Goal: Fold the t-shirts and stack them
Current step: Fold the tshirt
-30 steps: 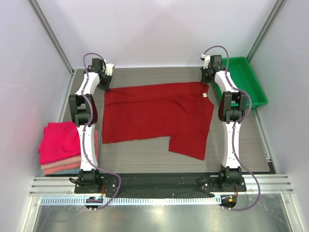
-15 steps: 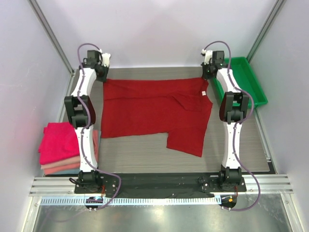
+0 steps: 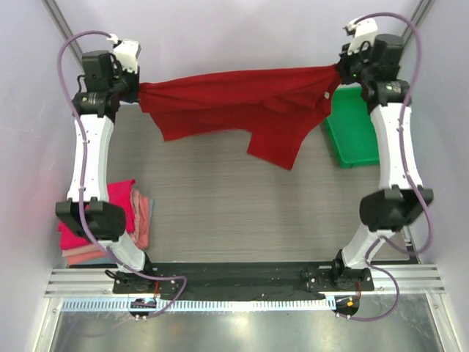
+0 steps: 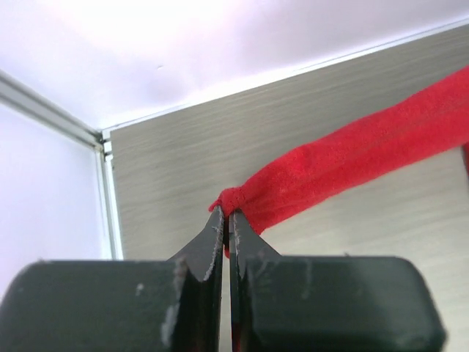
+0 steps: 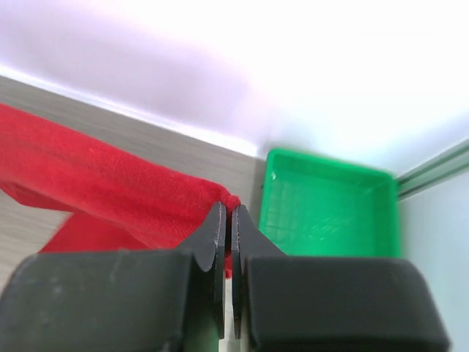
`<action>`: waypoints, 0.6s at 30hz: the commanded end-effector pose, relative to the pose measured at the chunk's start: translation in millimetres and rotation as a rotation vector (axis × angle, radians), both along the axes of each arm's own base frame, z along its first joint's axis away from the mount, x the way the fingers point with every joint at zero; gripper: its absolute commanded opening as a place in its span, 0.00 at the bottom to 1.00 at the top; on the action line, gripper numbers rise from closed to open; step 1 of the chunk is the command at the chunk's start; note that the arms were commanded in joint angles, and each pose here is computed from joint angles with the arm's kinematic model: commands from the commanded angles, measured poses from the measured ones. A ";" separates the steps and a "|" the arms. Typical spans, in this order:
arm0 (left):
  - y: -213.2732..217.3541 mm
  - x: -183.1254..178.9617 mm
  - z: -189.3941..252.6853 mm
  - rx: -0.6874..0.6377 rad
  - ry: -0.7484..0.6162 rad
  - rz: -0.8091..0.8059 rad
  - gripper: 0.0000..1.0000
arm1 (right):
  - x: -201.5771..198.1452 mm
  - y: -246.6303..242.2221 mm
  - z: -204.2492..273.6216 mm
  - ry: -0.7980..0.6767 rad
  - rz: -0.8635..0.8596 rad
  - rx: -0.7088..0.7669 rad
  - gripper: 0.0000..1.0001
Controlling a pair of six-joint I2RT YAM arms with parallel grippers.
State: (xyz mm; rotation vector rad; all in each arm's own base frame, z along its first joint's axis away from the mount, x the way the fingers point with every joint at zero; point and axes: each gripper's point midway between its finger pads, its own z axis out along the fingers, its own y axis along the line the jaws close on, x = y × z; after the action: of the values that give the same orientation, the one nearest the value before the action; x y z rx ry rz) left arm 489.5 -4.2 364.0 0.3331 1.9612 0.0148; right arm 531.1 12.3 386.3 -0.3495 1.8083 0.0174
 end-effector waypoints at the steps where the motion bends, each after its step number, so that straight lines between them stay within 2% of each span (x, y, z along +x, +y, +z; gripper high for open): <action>1: 3.9 -41.3 40.6 -0.012 -0.092 0.008 0.00 | -52.6 2.0 58.3 -0.130 0.028 -0.038 0.01; 3: 3.7 -58.9 40.1 -0.006 -0.097 0.005 0.00 | -91.6 4.3 91.7 -0.209 0.032 -0.055 0.01; 6: 1.1 -100.7 66.3 -0.003 -0.170 0.000 0.00 | -129.6 7.7 102.1 -0.247 0.052 -0.075 0.01; 8: -0.6 -133.5 90.2 0.001 -0.246 -0.002 0.00 | -172.7 10.6 117.5 -0.307 0.062 -0.091 0.01; 10: -0.9 -152.7 93.9 0.004 -0.275 0.002 0.00 | -215.4 12.3 128.9 -0.369 0.069 -0.116 0.01; 13: -2.6 -196.8 118.8 0.013 -0.374 0.005 0.00 | -258.2 13.8 136.6 -0.424 0.072 -0.139 0.01; 14: -2.7 -207.4 122.4 0.014 -0.390 0.007 0.00 | -285.9 14.7 149.3 -0.479 0.069 -0.146 0.01; 15: -4.1 -226.6 134.0 0.019 -0.436 0.004 0.00 | -301.4 15.0 152.8 -0.498 0.067 -0.148 0.01; 18: -8.0 -255.0 144.8 0.032 -0.489 -0.015 0.00 | -341.5 14.8 163.9 -0.557 0.052 -0.146 0.01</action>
State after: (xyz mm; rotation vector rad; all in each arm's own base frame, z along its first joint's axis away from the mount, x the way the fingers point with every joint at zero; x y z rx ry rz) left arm 255.1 -11.7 495.8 0.3194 1.5373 0.0894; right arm 221.5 28.4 533.5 -0.4559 1.3285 -0.1214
